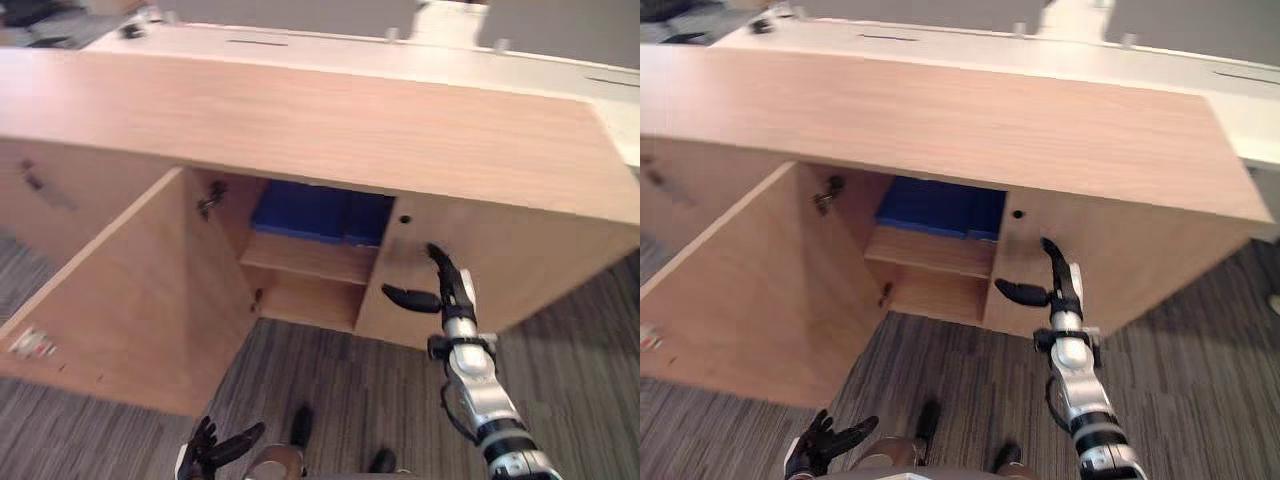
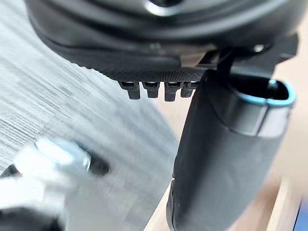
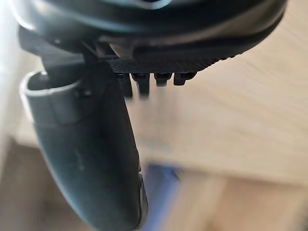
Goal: Walk over to the cabinet, pick up the folder, carry it to the office cabinet, place the folder inside the office cabinet, then close the office cabinet door
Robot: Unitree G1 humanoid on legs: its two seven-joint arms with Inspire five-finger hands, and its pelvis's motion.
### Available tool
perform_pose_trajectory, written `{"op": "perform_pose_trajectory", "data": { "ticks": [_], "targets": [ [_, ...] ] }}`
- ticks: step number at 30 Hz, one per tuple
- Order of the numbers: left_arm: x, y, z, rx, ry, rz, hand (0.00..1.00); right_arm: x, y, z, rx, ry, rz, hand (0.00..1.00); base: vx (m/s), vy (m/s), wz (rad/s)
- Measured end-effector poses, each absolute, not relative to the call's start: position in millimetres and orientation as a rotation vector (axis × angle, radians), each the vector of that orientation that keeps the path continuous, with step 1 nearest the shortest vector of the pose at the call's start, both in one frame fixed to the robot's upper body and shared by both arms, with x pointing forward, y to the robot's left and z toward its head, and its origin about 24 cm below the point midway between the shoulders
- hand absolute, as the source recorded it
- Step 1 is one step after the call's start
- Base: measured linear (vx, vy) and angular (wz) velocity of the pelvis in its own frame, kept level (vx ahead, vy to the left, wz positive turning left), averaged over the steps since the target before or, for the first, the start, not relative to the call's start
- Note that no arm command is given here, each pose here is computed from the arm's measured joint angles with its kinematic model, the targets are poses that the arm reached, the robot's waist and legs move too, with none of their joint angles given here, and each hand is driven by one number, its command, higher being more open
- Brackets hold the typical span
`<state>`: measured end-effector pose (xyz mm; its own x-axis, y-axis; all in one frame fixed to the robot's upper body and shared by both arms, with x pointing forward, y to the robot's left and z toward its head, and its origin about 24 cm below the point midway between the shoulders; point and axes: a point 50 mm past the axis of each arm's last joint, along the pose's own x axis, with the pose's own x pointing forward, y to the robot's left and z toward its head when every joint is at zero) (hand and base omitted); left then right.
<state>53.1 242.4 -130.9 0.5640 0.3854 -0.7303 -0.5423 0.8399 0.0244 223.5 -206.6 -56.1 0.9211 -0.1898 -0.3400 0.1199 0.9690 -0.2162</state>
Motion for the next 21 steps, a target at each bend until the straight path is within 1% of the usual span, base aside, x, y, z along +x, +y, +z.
{"op": "perform_pose_trajectory", "data": {
  "ticks": [2, 3, 7, 9, 10, 12, 13, 14, 19, 21],
  "targets": [
    [44, 259, -122, -0.232, 0.748, 0.661, 1.0, 192, -199, -90, -0.144, 0.549, -0.135, 1.0, 0.05, 0.046, 1.2],
    [39, 270, -115, -0.22, 0.718, 0.711, 1.0, 183, -193, -101, -0.124, 0.608, -0.123, 1.0, 0.05, 0.043, 0.87],
    [28, 305, -88, -0.167, 0.595, 0.86, 1.0, 174, -183, -111, -0.089, 0.665, -0.109, 1.0, 0.09, 0.033, 0.49],
    [33, 330, -60, -0.086, 0.474, 0.899, 1.0, 175, -182, -111, -0.087, 0.66, -0.111, 1.0, 0.11, -0.018, 0.38],
    [37, 335, -53, -0.063, 0.445, 0.896, 1.0, 176, -183, -110, -0.088, 0.658, -0.114, 1.0, 0.1, -0.046, 0.38],
    [57, 350, -28, 0.002, 0.33, 0.868, 1.0, 179, -184, -109, -0.092, 0.648, -0.116, 1.0, 0.1, -0.074, 0.21],
    [63, 352, -23, 0.013, 0.302, 0.858, 1.0, 180, -184, -108, -0.094, 0.645, -0.116, 1.0, 0.07, -0.082, 0.1],
    [77, 355, -13, 0.028, 0.244, 0.832, 1.0, 181, -185, -107, -0.097, 0.641, -0.116, 1.0, 0.04, -0.061, 0.11],
    [129, 355, 30, 0.125, 0.035, 0.686, 1.0, 177, -193, -108, -0.109, 0.651, -0.114, 1.0, -0.02, -0.062, 0.01],
    [136, 353, 38, 0.146, 0.005, 0.655, 1.0, 177, -193, -108, -0.097, 0.652, -0.118, 1.0, -0.09, -0.051, -0.25]
  ]
}}
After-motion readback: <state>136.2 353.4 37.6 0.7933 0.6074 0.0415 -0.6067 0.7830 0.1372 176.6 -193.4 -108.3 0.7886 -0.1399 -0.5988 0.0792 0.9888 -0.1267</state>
